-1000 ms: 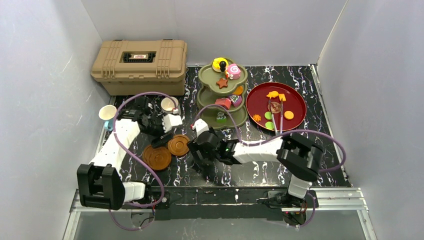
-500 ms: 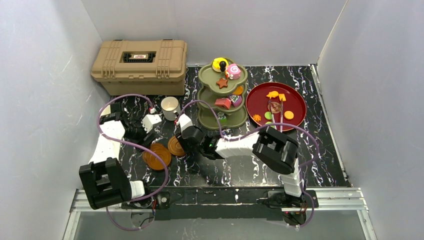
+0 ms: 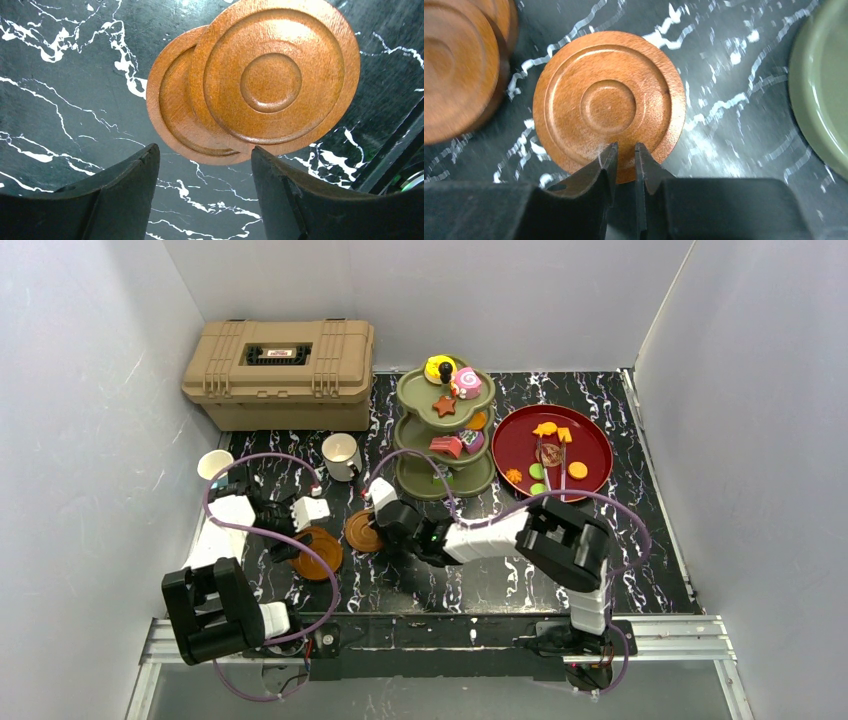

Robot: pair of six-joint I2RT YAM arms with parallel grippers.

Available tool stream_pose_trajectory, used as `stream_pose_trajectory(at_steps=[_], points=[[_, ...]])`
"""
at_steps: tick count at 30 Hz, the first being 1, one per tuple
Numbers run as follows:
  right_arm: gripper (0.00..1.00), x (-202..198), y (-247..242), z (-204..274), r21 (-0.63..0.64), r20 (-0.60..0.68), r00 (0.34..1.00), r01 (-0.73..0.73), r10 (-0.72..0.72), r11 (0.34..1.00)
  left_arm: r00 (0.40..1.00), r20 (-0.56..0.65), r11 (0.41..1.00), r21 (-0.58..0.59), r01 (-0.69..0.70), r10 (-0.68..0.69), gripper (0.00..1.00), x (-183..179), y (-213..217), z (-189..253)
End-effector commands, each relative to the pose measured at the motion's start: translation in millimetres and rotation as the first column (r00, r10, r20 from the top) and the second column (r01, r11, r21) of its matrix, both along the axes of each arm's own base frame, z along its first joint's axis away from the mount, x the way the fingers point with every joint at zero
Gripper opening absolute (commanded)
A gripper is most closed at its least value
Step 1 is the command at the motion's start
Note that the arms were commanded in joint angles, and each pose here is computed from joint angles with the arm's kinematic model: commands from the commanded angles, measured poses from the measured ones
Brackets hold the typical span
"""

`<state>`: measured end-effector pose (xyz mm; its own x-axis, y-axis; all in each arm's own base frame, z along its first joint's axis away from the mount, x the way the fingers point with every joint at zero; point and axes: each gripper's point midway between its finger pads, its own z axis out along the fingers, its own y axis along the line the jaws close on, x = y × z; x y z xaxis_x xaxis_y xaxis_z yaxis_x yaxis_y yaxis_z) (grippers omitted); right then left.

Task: Serve the afternoon tea
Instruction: Move the coaster to the center of the board.

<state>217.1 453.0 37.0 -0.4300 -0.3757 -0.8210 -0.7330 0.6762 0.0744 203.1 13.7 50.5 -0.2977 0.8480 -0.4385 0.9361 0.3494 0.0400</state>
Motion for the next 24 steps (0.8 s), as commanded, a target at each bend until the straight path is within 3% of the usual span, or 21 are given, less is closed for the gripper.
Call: stream_pose_trajectory(at_steps=[1, 11, 24], points=[[0.27, -7, -47, -1, -0.085, 0.01, 0.999, 0.045, -0.044, 0.995, 0.991, 0.03, 0.991, 0.021, 0.132, -0.132, 0.66, -7, -1, 0], [0.25, -16, -107, 19, -0.117, 0.044, 0.992, 0.122, -0.117, 0.986, 0.965, 0.01, 0.963, 0.056, 0.263, -0.264, 0.66, -9, 2, -7], [0.26, -25, -149, 39, -0.062, 0.047, 0.978, 0.207, -0.204, 0.976, 0.954, 0.026, 0.954, 0.032, 0.298, -0.299, 0.67, -7, -42, -26]])
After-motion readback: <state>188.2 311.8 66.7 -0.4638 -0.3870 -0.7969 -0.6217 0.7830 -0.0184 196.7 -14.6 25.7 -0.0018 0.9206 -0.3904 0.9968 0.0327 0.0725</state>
